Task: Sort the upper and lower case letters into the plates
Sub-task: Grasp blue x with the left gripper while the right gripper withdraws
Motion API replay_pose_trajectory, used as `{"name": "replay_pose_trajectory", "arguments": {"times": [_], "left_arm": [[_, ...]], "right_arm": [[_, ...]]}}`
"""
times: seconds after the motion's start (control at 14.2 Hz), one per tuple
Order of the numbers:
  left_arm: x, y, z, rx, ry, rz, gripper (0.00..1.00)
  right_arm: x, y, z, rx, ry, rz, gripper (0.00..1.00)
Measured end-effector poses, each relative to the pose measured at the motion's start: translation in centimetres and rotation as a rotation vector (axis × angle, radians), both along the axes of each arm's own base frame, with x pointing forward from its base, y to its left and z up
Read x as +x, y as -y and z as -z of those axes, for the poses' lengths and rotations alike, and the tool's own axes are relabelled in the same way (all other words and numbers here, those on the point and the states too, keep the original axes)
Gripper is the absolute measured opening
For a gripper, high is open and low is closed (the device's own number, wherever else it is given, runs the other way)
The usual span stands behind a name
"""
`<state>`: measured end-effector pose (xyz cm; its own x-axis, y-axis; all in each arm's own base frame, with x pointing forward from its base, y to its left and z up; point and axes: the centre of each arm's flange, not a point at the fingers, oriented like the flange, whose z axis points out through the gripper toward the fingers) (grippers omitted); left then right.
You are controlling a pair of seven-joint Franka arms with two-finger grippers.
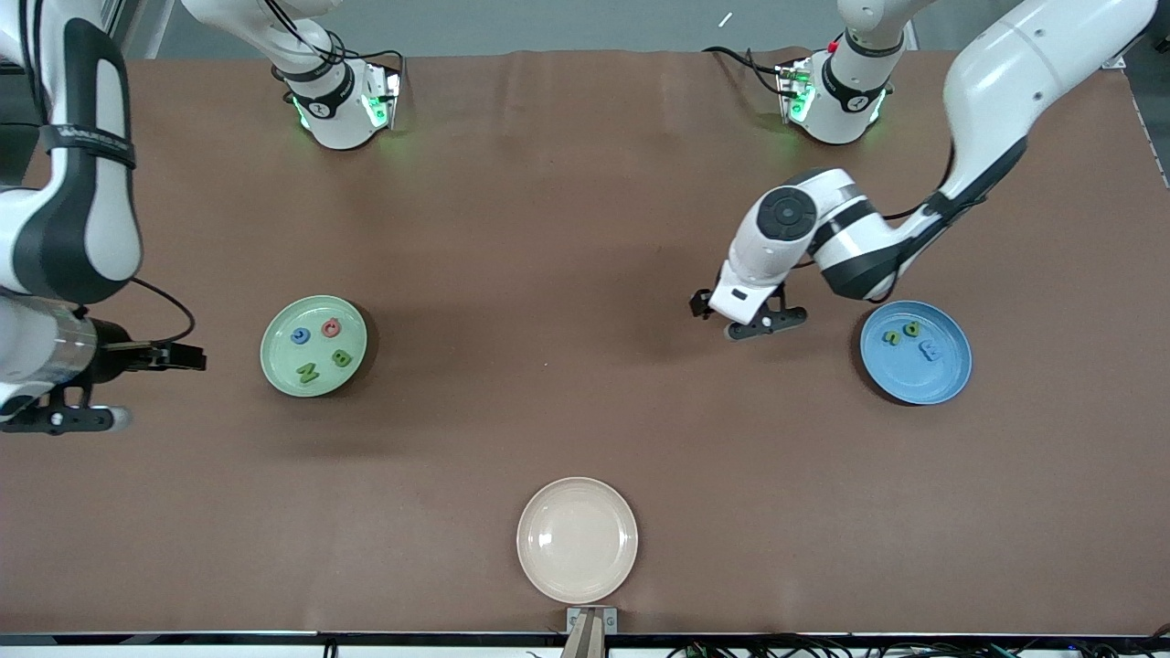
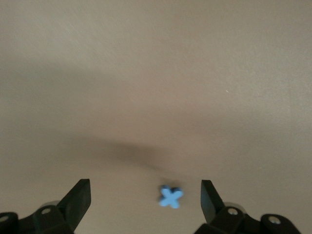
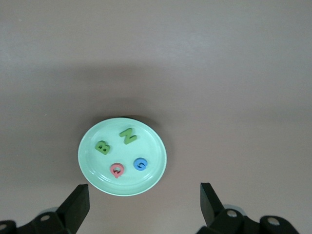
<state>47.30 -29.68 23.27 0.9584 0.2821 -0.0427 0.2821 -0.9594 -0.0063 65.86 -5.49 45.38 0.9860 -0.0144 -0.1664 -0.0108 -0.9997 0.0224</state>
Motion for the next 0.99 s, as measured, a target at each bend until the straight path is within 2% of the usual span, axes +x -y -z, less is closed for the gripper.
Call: {"name": "replay_pose_trajectory", "arguments": {"times": [0.35,0.49,0.77,0.92,0.99], "left_arm": [[-1.7,2.3,2.5,0.023,-0.012,-0.01,0.91],[-2.1,2.9,3.1,0.018,-0.009,0.002,0.79],[-2.7,3.6,4.2,0.023,-0.004,0.026,0.73],[-2.9,3.7,4.5,0.027,-0.007,0.033,0.69],[-3.0,3.7,4.6,0.028,-0.01,0.034,0.63]], "right_arm": [[-0.2,3.4,-2.2,-0.001,0.005,0.045,1.0],[-0.1,2.9,-2.4,0.001,0.008,0.036,1.0],[0.5,2.0,-4.2,-0.004,0.049,0.02,1.0],[0.6,1.7,-4.4,-0.004,0.054,0.015,1.0],[0.7,1.2,-4.3,-0.004,0.053,0.007,1.0]]}}
